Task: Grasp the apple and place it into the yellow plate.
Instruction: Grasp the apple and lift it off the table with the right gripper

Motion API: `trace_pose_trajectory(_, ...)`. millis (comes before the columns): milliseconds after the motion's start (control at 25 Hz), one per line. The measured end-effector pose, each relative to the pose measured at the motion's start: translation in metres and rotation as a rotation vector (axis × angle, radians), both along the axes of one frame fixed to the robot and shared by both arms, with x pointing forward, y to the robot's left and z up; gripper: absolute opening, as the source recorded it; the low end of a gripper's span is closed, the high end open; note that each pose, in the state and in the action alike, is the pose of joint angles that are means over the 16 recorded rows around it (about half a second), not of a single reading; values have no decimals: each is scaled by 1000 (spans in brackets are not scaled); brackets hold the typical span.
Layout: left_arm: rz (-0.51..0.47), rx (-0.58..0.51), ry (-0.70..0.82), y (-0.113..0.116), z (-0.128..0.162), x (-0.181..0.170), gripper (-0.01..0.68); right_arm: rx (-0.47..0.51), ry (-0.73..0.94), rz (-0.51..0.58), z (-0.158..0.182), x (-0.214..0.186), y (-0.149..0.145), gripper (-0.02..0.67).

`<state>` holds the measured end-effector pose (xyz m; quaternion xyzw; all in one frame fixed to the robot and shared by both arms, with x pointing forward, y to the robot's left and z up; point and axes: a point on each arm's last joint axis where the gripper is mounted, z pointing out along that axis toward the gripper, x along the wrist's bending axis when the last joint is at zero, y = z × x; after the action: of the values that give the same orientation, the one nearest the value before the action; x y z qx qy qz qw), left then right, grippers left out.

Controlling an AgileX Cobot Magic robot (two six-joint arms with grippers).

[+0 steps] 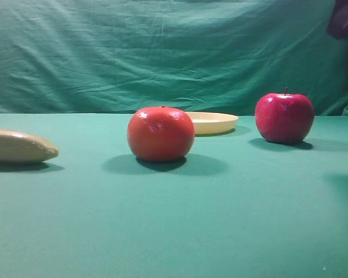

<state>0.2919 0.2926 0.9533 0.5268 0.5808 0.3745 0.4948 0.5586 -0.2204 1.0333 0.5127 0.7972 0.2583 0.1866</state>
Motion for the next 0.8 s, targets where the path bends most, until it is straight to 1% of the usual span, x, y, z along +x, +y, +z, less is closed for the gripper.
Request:
trace_pose_trajectory(200, 0, 0, 0, 0, 0, 0, 157, 24, 6, -8, -8, 16, 7, 558)
trace_pose_trajectory(320, 0, 0, 0, 0, 0, 0, 157, 35, 9, -11, -15, 24, 11, 627)
trace_pose_trajectory(440, 0, 0, 0, 0, 0, 0, 157, 42, 15, -16, -27, 33, 15, 647)
trace_pose_trajectory(680, 0, 0, 0, 0, 0, 0, 157, 38, 40, -22, -56, 48, 22, 646)
trace_pose_trajectory(800, 0, 0, 0, 0, 0, 0, 157, 33, 49, -26, -69, 54, 24, 621)
